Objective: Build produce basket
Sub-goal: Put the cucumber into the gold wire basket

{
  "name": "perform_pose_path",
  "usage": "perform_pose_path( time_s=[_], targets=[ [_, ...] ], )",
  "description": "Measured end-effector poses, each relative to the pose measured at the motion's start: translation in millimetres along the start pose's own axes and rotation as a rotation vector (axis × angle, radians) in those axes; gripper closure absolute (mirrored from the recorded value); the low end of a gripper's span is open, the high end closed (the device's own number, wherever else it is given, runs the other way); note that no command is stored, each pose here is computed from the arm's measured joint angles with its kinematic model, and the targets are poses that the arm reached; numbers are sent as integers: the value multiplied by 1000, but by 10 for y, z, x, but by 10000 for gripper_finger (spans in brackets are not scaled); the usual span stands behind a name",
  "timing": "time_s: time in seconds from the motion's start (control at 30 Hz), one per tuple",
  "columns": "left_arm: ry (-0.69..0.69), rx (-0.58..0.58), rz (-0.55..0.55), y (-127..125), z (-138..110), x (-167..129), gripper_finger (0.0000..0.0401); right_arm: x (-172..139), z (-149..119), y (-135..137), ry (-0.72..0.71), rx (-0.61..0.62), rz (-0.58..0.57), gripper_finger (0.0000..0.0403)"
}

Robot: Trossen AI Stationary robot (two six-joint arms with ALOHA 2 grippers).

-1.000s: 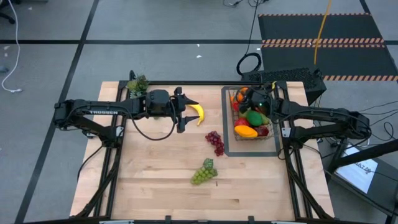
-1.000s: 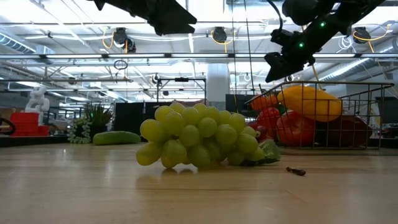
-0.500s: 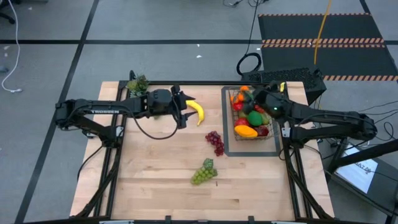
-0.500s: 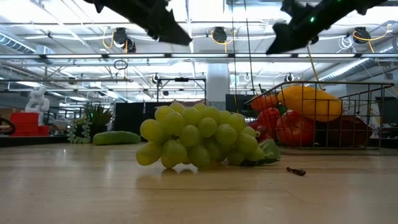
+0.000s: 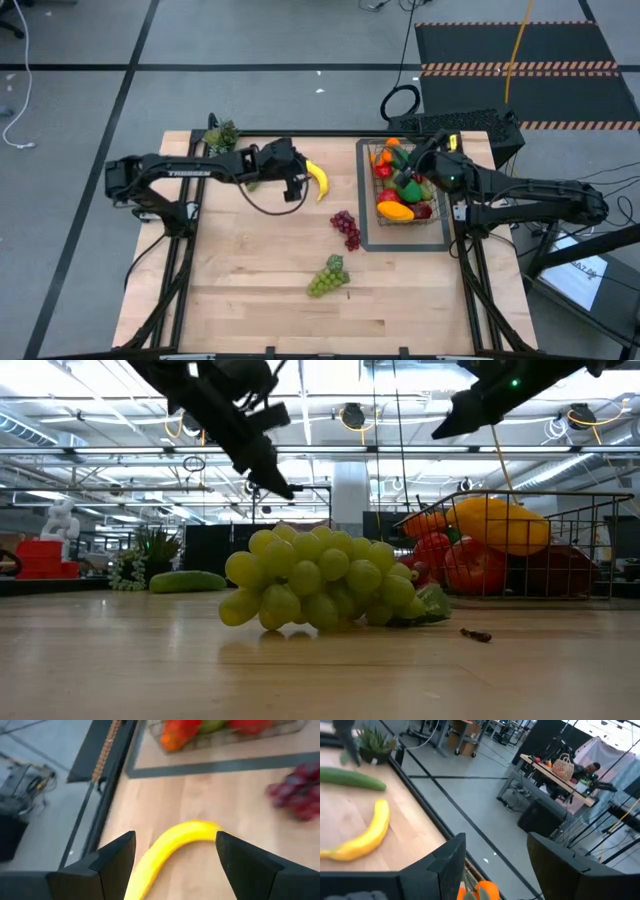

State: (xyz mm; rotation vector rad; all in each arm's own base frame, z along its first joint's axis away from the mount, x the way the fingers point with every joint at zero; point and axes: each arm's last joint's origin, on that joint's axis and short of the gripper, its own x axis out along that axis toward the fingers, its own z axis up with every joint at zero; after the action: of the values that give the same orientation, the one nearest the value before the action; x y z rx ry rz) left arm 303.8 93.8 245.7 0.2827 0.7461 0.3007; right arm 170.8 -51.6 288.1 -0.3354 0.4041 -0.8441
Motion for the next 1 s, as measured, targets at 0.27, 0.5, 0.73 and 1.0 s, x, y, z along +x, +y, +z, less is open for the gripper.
perform_pose_path(
  time_s=[0.27,0.5,0.73,1.0],
  targets=[
    [169,-130,66,205,-247,162,128,29,-131,64,26,-143,8,195],
    [355,-453,223,455,-543,189,128,34,-87,56,-31,-74,-11,195],
    [561,-731,303,581,-828,92,128,35,-69,49,-45,-56,-16,195],
    [653,-793,322,573,-915,39,128,35,-69,49,-45,-56,-16,195]
  ],
)
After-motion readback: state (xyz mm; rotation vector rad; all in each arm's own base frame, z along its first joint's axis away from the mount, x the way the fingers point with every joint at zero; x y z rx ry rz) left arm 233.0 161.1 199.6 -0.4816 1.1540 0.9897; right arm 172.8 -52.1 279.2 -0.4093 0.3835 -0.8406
